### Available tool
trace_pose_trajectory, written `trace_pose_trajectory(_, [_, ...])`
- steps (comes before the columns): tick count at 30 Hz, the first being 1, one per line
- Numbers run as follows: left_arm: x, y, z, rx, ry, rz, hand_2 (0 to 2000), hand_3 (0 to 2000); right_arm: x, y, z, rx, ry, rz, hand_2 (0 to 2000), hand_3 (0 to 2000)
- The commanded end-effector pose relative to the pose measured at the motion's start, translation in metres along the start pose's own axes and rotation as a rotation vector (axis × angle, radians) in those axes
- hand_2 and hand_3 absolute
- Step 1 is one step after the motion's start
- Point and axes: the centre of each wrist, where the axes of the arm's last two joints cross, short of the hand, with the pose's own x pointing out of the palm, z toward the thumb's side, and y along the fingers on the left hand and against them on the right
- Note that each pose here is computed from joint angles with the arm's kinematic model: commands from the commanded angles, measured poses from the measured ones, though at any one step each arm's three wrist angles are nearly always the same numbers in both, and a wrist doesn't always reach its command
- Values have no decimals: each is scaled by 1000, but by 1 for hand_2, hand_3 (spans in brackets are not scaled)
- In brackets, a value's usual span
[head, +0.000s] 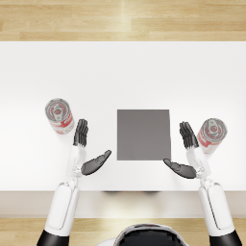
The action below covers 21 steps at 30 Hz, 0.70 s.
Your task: Pick up the red can on the left and place it in the middle, then pick up the red can on the right and place it on top of the can in the middle
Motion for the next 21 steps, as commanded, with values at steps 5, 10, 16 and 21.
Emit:
trace_pose_trajectory(5, [0, 0, 0, 0, 0, 0, 0, 0, 0, 0, 0, 0, 0, 0, 0, 0])
trace_pose_trajectory(10, [0, 0, 0, 0, 0, 0, 0, 0, 0, 0, 0, 0, 0, 0, 0, 0])
trace_pose_trajectory(16, [0, 0, 0, 0, 0, 0, 0, 0, 0, 0, 0, 0, 0, 0, 0, 0])
trace_pose_trajectory(21, [0, 0, 0, 0, 0, 0, 0, 0, 0, 0, 0, 0, 0, 0, 0, 0])
